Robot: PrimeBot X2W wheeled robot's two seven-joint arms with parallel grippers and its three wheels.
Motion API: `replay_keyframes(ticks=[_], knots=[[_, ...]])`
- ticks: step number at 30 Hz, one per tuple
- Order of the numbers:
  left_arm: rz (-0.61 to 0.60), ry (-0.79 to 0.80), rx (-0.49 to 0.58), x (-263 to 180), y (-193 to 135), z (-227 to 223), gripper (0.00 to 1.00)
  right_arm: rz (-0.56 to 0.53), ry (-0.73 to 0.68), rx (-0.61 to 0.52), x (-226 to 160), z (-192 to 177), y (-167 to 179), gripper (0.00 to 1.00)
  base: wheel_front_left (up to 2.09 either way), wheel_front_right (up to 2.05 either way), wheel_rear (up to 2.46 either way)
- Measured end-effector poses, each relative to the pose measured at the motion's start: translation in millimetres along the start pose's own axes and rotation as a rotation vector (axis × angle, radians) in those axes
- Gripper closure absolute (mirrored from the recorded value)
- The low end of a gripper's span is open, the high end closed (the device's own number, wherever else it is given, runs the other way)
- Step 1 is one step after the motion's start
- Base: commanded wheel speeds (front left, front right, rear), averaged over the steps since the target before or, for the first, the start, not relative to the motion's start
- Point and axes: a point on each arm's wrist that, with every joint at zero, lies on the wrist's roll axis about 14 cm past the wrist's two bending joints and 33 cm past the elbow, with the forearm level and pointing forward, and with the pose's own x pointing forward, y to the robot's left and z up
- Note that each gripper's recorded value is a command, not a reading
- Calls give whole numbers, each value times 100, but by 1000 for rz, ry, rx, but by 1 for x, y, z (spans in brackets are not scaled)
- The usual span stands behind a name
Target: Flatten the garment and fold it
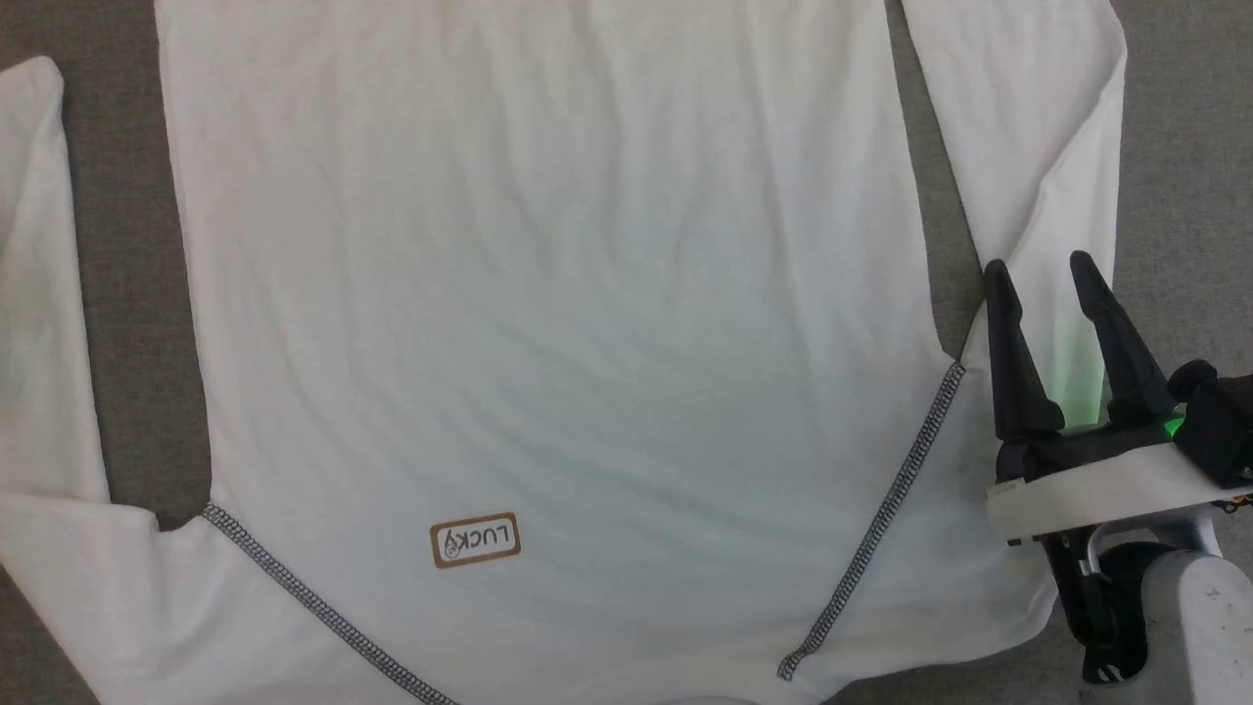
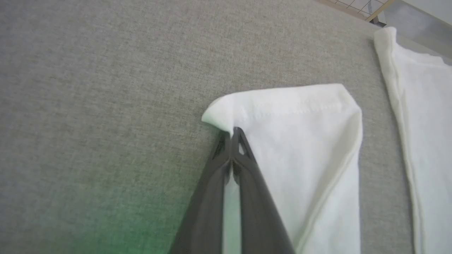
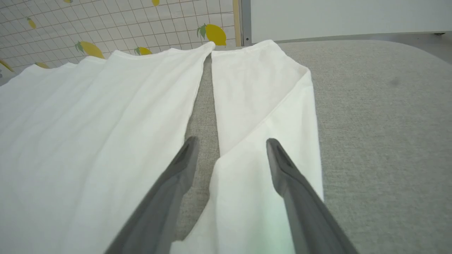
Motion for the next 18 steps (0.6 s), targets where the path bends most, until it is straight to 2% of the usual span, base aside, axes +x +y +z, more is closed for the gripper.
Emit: replay_keyframes(ticks=[6, 9, 18], knots=[[78, -132, 80, -20, 20, 12, 100, -5, -38, 4, -5, 16, -1, 0, 0, 0, 0], [112, -209, 74, -40, 32, 21, 100, -9, -59, 7, -11, 25, -3, 0, 0, 0, 0], [243, -315, 85, -128, 79, 24, 100, -5, -98, 23, -38, 44, 0, 0, 0, 0, 0]])
